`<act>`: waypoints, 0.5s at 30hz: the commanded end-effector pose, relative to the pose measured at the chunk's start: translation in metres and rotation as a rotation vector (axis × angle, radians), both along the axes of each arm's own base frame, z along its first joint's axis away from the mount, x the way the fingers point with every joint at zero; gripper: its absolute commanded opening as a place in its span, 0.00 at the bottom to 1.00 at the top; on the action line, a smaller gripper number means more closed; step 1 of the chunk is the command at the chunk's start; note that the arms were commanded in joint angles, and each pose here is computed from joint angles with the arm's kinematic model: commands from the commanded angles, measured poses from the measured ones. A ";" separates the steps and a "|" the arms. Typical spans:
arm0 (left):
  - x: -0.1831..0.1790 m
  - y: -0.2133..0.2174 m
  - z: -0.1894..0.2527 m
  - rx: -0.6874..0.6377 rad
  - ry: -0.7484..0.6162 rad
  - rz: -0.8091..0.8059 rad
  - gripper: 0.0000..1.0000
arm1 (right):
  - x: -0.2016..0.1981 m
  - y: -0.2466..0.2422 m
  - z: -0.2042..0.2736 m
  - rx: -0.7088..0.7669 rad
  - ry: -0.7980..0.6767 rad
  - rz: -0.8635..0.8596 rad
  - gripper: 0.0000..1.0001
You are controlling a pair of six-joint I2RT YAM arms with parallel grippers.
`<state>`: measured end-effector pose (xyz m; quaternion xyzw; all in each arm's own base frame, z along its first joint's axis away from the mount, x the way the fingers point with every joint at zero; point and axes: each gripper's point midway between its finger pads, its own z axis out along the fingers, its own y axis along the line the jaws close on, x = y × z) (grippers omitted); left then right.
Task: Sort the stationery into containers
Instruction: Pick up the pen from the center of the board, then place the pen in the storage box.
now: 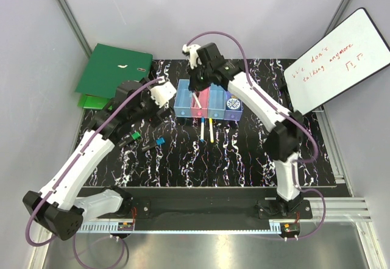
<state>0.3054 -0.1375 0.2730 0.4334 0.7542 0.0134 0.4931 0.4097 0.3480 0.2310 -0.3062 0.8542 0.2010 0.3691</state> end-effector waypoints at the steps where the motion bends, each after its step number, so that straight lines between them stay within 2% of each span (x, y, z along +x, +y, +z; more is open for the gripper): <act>1: -0.002 -0.003 0.011 -0.054 -0.034 -0.007 0.99 | 0.071 -0.002 -0.031 0.085 0.066 -0.197 0.00; 6: -0.004 0.001 0.005 -0.030 -0.042 -0.009 0.99 | 0.116 0.001 -0.045 0.149 0.060 -0.255 0.00; 15: -0.001 -0.001 -0.001 -0.024 -0.033 -0.013 0.99 | 0.124 0.001 -0.079 0.116 0.088 -0.264 0.00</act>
